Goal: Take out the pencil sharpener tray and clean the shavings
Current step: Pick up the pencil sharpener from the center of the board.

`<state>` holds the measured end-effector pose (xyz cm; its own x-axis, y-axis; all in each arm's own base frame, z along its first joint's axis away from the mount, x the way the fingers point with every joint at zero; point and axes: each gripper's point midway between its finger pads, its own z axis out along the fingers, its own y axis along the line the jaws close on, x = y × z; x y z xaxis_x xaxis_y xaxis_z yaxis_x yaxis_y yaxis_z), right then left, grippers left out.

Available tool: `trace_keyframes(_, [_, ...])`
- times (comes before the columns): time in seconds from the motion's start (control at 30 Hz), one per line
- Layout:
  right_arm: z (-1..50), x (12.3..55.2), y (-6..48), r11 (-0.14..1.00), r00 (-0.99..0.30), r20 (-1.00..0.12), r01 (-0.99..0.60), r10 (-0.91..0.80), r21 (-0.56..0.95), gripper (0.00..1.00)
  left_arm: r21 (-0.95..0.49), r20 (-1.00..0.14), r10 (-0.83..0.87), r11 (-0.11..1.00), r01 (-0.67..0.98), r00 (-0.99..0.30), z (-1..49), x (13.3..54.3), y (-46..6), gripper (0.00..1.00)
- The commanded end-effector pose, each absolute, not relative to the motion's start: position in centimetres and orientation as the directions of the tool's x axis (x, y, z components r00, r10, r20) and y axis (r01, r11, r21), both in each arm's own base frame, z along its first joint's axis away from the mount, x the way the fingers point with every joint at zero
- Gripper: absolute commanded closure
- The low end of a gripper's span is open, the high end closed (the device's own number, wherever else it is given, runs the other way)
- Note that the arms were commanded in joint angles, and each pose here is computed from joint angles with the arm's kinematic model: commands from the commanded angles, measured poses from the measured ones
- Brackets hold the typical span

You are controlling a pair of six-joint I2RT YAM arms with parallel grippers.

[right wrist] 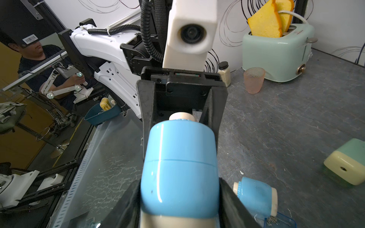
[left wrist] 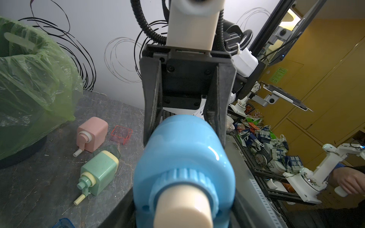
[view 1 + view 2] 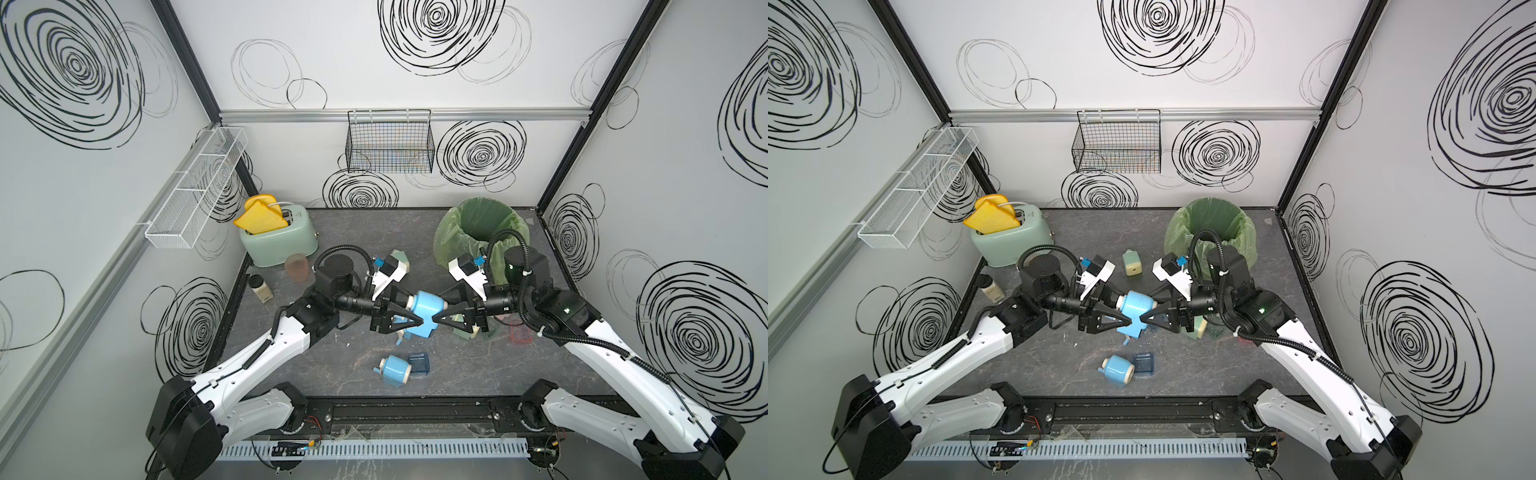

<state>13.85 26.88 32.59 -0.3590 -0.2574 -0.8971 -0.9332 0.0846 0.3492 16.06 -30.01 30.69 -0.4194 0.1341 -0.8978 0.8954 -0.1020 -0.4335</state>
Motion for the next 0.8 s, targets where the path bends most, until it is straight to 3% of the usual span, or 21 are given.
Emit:
trace_keyframes(0.0, [34.9, 14.2, 27.0, 0.065, -0.260, -0.954, -0.965, -0.148, 0.252, 0.46, -0.429, -0.902, 0.115, -0.110, 0.897, -0.417, 31.5, 16.2, -29.7, 0.65])
trace_keyframes(0.1, [34.7, 14.6, 27.0, 0.085, -0.273, -0.958, -0.960, -0.085, 0.266, 0.31, -0.406, -0.914, 0.063, -0.078, 0.911, -0.402, 32.6, 17.1, -28.9, 0.67])
trace_keyframes(0.27, [34.1, 15.0, 26.9, 0.099, -0.306, -0.952, -0.947, -0.008, 0.304, 0.20, -0.359, -0.932, -0.026, -0.039, 0.932, -0.360, 34.3, 17.9, -27.1, 0.68])
trace_keyframes(0.4, [33.0, 15.5, 27.2, 0.095, -0.326, -0.945, -0.941, 0.009, 0.326, 0.15, -0.326, -0.942, -0.066, -0.049, 0.944, -0.328, 35.4, 17.5, -26.3, 0.67])
trace_keyframes(0.77, [34.4, 14.7, 28.7, -0.023, -0.337, -0.939, -0.942, 0.069, 0.336, 0.14, -0.274, -0.956, -0.098, -0.047, 0.961, -0.278, 36.2, 16.8, -25.8, 0.65])
